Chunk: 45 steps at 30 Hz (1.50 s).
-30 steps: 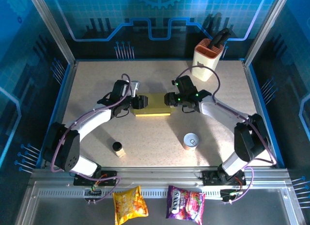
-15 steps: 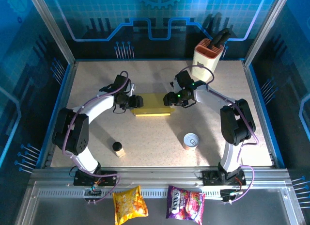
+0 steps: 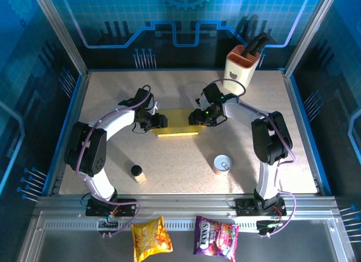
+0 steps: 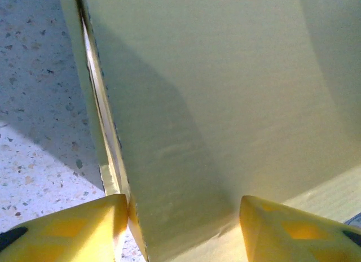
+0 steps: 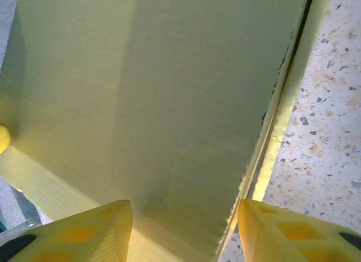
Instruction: Fold the paper box
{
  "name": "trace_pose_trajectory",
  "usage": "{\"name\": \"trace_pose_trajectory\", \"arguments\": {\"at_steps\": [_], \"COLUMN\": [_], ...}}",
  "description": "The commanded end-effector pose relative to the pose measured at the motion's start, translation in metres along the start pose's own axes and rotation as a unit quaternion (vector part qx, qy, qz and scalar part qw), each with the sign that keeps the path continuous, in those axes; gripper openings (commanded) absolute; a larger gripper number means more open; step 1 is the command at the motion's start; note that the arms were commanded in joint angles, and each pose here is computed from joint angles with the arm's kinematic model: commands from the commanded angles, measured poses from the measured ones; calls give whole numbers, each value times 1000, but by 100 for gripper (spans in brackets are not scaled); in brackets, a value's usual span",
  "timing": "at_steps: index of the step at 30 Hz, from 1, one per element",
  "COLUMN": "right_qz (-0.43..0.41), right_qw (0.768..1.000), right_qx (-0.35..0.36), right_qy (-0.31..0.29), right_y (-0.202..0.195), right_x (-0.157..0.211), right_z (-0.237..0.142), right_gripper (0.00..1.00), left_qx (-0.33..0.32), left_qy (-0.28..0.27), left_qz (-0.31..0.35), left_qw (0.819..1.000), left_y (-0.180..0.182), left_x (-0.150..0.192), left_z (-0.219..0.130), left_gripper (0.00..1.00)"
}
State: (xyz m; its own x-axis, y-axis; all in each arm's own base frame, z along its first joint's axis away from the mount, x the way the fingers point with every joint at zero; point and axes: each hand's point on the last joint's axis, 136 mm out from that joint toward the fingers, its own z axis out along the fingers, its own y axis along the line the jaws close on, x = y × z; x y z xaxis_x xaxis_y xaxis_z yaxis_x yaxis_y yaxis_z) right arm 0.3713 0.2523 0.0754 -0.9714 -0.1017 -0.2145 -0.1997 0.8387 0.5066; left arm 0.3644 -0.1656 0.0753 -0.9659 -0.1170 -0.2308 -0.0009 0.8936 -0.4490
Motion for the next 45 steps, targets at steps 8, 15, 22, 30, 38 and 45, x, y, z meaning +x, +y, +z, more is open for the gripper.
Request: {"name": "trace_pose_trajectory", "arguments": {"at_steps": [8, 15, 22, 30, 38, 45], "right_qz": [3, 7, -1, 0, -14, -22], "right_qw": [999, 999, 997, 996, 997, 997], "right_qx": [-33, 21, 56, 63, 62, 67], "right_qy": [10, 35, 56, 65, 37, 15], "right_y": [9, -15, -27, -32, -21, -17], "right_x": [0, 16, 24, 28, 15, 3], "right_z": [-2, 13, 25, 31, 12, -2], "right_gripper": [46, 46, 46, 46, 46, 47], "left_qx": [29, -61, -83, -89, -91, -86], "left_qy": [11, 16, 15, 44, 54, 28], "left_qz": [-18, -11, -3, -21, -27, -21], "left_qw": [999, 998, 996, 995, 994, 996], "left_y": [-10, 26, 33, 47, 52, 43], "left_x": [0, 11, 11, 21, 26, 15], "left_z": [0, 1, 0, 28, 38, 23], "left_gripper": [42, 48, 49, 45, 35, 44]}}
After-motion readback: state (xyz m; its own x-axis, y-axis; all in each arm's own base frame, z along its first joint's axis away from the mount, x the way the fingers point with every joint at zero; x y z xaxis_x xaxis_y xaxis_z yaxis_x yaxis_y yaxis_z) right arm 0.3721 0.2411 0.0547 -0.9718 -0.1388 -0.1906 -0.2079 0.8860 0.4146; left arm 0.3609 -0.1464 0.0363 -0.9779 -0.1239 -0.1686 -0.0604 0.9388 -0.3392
